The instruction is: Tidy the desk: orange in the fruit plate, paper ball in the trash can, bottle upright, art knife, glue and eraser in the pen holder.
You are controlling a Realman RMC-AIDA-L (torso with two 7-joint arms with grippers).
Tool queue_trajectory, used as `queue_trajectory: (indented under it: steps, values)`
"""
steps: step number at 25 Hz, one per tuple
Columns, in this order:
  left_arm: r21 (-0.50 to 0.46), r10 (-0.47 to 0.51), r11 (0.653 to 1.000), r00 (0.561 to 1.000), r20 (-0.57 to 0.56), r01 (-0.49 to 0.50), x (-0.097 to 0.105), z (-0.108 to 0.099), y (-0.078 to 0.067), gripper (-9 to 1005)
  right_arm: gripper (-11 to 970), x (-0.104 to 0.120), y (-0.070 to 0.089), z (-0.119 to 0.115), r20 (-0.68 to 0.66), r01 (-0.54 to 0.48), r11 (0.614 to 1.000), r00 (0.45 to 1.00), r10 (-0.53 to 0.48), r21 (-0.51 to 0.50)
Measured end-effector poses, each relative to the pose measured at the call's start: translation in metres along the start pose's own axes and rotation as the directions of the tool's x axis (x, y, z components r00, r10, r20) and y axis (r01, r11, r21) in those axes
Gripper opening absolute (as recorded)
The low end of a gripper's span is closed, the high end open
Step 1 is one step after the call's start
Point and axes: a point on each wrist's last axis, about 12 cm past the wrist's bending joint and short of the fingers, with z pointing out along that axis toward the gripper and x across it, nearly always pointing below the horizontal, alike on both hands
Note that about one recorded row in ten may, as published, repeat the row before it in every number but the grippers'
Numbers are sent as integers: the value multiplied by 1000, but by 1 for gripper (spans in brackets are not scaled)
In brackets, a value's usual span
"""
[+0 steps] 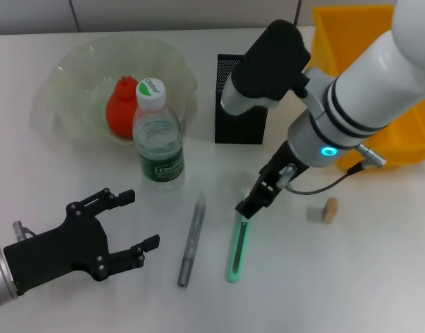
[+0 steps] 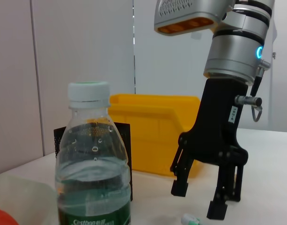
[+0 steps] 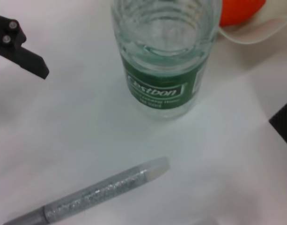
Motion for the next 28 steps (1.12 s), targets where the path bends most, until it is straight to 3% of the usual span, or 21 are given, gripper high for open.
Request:
queue_trajectory:
  steps: [22, 28]
  values:
    - [12, 1, 1000, 1000, 8, -1, -1, 2, -2, 828, 822, -6, 8, 19, -22, 12, 1000, 1000, -12, 9]
    - [11, 1, 1000, 1000, 14, -1, -1, 0, -2, 828, 655, -6, 7, 19, -28, 6, 1000, 1000, -6, 7]
